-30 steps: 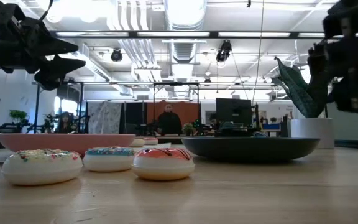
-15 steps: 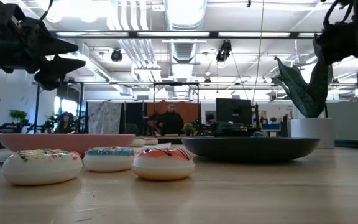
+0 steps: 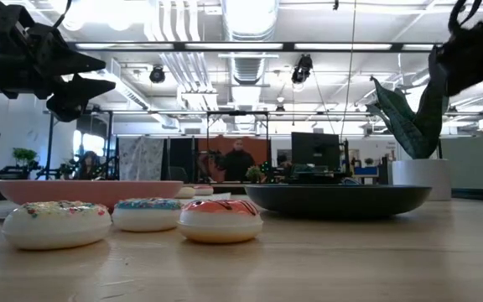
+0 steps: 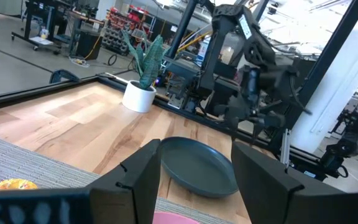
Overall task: Pick & Place donuts
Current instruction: Put the small pink donut on the pink plate
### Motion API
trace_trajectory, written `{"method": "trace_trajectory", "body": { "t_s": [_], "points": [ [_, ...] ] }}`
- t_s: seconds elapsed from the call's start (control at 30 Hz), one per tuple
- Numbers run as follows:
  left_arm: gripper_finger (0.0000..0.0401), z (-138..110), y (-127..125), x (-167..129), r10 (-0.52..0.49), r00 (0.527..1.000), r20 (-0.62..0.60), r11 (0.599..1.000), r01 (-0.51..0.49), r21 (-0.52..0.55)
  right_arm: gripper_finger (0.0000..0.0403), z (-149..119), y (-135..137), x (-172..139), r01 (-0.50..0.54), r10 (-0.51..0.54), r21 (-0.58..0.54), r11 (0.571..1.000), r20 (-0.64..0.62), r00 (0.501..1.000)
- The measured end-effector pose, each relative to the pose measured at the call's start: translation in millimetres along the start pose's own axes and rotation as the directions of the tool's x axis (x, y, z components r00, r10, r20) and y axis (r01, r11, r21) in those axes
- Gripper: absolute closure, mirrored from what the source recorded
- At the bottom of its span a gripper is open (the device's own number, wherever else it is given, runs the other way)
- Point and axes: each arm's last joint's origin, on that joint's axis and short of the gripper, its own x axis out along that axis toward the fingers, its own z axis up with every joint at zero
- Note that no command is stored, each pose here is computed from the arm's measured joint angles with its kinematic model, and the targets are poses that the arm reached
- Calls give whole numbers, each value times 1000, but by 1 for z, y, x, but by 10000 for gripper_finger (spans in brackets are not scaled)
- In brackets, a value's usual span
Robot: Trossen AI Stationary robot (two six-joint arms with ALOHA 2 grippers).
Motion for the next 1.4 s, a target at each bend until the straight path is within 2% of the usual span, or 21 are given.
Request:
{"method": "trace_trajectory", "body": {
  "t_s": [0.13,0.53,0.67,0.87,0.9,1.0,1.1,1.2,1.27,1.4],
  "points": [
    [230,0,0,0,-1,1000,0,1000,1,0,163,3,9,20,36,-36,26,999,4,999],
    [230,0,0,0,0,1000,1,1000,0,0,172,12,24,49,141,-139,78,987,-30,990],
    [230,0,0,0,0,1000,1,1000,0,0,221,13,25,53,163,-160,129,978,-38,986],
    [230,0,0,0,0,1000,1,1000,0,0,362,15,32,41,104,-108,118,988,22,994],
    [230,0,0,0,-1,1000,1,1000,1,0,376,14,31,35,94,-98,118,989,30,995],
    [230,0,0,0,-1,1000,1,1000,1,0,380,20,34,13,28,-41,149,988,88,995],
    [230,0,0,0,-1,1000,1,1000,1,0,379,35,36,-20,-19,-27,185,983,240,970],
    [230,0,0,0,-1,1000,1,1000,1,0,379,65,27,-43,-33,-43,208,977,352,935],
    [230,0,0,0,0,1000,1,1000,0,0,379,88,16,-43,-4,-80,225,974,360,930],
    [230,0,0,0,0,1000,0,1000,0,0,379,124,1,-35,45,-99,191,981,281,955]
  ]
}}
